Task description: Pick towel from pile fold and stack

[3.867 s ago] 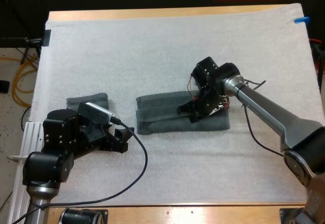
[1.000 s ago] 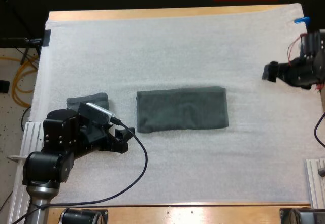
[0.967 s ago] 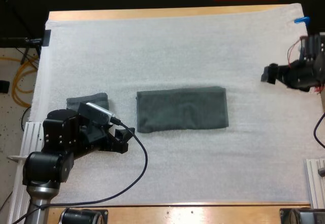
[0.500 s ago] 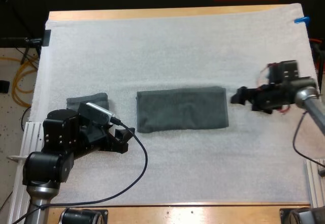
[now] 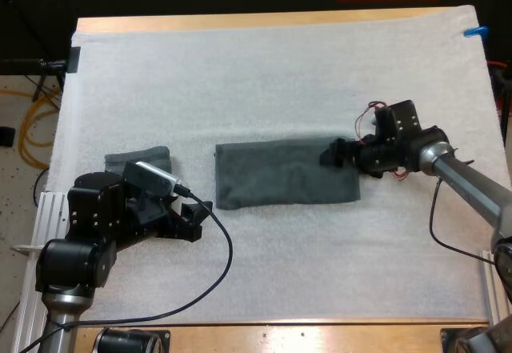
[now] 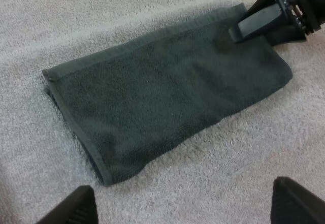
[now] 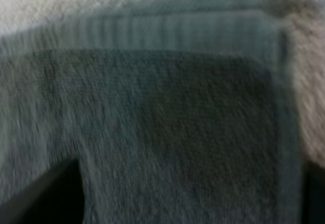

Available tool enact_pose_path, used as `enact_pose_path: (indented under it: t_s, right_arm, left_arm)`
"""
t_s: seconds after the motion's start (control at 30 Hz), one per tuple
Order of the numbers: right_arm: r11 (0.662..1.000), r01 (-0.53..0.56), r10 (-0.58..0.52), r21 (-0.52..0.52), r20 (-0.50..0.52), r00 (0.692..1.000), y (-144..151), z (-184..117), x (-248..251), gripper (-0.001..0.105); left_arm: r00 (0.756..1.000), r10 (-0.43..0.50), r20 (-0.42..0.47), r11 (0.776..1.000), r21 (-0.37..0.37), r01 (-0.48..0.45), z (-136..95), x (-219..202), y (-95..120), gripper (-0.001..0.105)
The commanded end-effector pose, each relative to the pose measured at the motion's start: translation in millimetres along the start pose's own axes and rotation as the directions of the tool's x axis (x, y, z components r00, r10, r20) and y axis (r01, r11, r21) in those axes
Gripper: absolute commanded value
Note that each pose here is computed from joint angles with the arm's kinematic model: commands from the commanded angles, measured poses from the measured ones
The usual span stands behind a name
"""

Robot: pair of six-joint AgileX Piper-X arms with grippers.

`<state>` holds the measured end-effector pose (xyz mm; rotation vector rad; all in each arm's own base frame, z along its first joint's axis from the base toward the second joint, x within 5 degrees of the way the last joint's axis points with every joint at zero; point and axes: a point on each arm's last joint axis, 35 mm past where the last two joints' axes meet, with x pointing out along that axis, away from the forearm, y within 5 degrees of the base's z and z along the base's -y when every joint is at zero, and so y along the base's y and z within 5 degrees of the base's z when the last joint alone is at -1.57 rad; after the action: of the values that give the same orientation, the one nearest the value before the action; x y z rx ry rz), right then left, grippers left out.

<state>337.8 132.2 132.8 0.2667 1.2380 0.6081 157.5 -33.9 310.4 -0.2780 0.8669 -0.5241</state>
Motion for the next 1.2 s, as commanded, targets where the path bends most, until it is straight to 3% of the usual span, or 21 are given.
enact_pose_path:
  t_s: [0.0,0.07,0.13,0.3,0.43,0.53,0.63,0.73,0.83,0.9,1.0,1.07,1.13,1.17]
  right_arm:
    - [0.999,-0.023,0.025,0.029,-0.072,0.997,-1.5,-11.3,13.3,0.078]
    - [0.999,-0.025,0.028,0.043,-0.072,0.997,-1.4,-11.3,13.1,0.072]
    - [0.998,-0.024,0.027,0.054,-0.071,0.997,-2.0,-11.1,12.8,0.060]
    - [0.999,-0.016,0.018,0.040,-0.072,0.997,-2.6,-11.3,12.6,0.002]
    - [1.000,0.011,-0.013,-0.027,-0.080,0.997,0.2,-12.4,5.2,0.000]
    - [0.984,0.137,-0.147,-0.110,-0.090,0.985,3.6,-14.2,-10.9,0.000]
    - [0.935,0.289,-0.311,-0.205,-0.082,0.947,7.2,-16.8,-30.6,0.000]
    - [0.845,0.441,-0.481,-0.304,-0.067,0.874,10.0,-20.0,-50.9,0.000]
    - [0.698,0.577,-0.648,-0.424,-0.029,0.761,12.6,-22.2,-71.8,0.000]
    - [0.583,0.658,-0.746,-0.475,0.006,0.666,13.6,-22.6,-84.3,0.000]
    - [0.502,0.718,-0.802,-0.483,0.051,0.595,15.5,-21.1,-93.9,0.000]
    - [0.514,0.717,-0.794,-0.471,0.057,0.606,17.2,-19.9,-95.7,0.000]
    - [0.557,0.695,-0.764,-0.454,0.047,0.643,19.1,-19.4,-95.3,0.000]
    - [0.610,0.662,-0.722,-0.436,0.038,0.691,21.5,-19.4,-93.5,0.000]
  left_arm:
    - [1.000,-0.011,0.000,1.000,0.001,0.011,1.2,-0.9,-1.6,0.067]
    - [1.000,-0.013,0.000,1.000,0.001,0.013,1.2,-0.9,-1.7,0.067]
    - [1.000,-0.023,-0.001,1.000,0.001,0.023,1.2,-0.9,-2.0,0.067]
    - [0.999,-0.033,-0.003,0.999,0.001,0.033,1.1,-0.9,-2.4,0.067]
    - [0.999,-0.034,-0.003,0.999,-0.005,0.033,1.1,-0.9,-2.4,0.067]
    - [0.997,-0.075,-0.008,0.997,-0.014,0.075,0.9,-1.0,-3.9,0.067]
    - [0.991,-0.135,-0.013,0.991,-0.013,0.135,0.9,-1.2,-6.0,0.067]
    - [0.987,-0.163,-0.011,0.986,-0.023,0.162,1.6,-1.4,-7.0,0.067]
    - [0.986,-0.166,-0.010,0.986,-0.023,0.166,1.7,-1.4,-7.2,0.067]
    - [0.986,-0.166,-0.010,0.986,-0.023,0.166,1.7,-1.4,-7.2,0.067]
    - [0.986,-0.166,-0.010,0.986,-0.023,0.166,1.7,-1.4,-7.2,0.067]
    - [0.986,-0.166,-0.010,0.986,-0.023,0.166,1.7,-1.4,-7.2,0.067]
    - [0.986,-0.166,-0.010,0.986,-0.023,0.166,1.7,-1.4,-7.2,0.067]
    - [0.986,-0.166,-0.010,0.986,-0.023,0.166,1.7,-1.4,-7.2,0.067]
